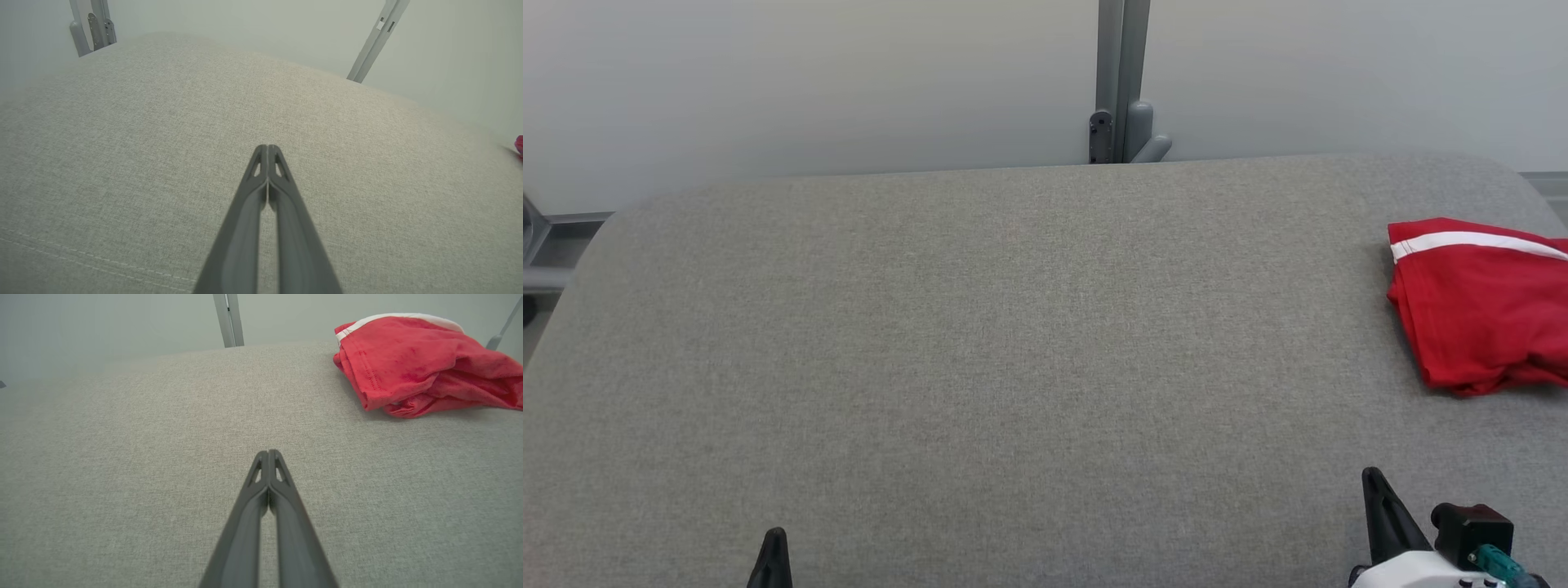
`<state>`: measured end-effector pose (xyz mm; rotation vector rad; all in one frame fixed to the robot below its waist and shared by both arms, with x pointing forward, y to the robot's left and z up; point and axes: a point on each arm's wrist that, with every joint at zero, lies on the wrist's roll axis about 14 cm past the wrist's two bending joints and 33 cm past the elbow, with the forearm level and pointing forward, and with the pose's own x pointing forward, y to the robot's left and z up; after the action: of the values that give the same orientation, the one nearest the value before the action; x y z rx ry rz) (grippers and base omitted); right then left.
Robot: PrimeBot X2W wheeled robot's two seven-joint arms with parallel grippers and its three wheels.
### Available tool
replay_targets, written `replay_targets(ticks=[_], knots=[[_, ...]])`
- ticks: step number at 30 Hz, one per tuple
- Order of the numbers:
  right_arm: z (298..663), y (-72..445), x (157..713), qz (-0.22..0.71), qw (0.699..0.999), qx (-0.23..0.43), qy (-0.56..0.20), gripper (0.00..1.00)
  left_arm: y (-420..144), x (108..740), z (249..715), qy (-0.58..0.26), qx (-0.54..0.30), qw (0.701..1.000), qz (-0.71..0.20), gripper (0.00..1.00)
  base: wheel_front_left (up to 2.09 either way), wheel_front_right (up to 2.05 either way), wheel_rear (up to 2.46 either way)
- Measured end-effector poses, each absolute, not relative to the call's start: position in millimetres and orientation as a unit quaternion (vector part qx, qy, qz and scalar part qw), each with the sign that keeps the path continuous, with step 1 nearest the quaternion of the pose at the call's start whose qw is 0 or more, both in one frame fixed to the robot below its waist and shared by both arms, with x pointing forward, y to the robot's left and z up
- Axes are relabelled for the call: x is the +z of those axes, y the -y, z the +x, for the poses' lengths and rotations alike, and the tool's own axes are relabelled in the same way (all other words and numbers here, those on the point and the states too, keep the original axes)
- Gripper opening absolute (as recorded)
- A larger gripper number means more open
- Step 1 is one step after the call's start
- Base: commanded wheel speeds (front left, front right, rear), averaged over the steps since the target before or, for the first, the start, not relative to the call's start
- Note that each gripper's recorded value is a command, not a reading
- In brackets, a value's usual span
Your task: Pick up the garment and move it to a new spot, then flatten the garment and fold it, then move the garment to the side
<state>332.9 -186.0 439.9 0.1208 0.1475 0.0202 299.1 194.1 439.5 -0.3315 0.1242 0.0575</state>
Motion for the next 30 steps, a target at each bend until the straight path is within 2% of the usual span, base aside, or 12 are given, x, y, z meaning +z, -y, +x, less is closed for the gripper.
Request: replay_targets(ticks=[30], knots=[[353,197,457,0.311,0.948,-0.039,-0.056,0.0,-203,454,331,-0.047,0.059,0.923,-0.376,0.0,0.0,0.0,0.0]])
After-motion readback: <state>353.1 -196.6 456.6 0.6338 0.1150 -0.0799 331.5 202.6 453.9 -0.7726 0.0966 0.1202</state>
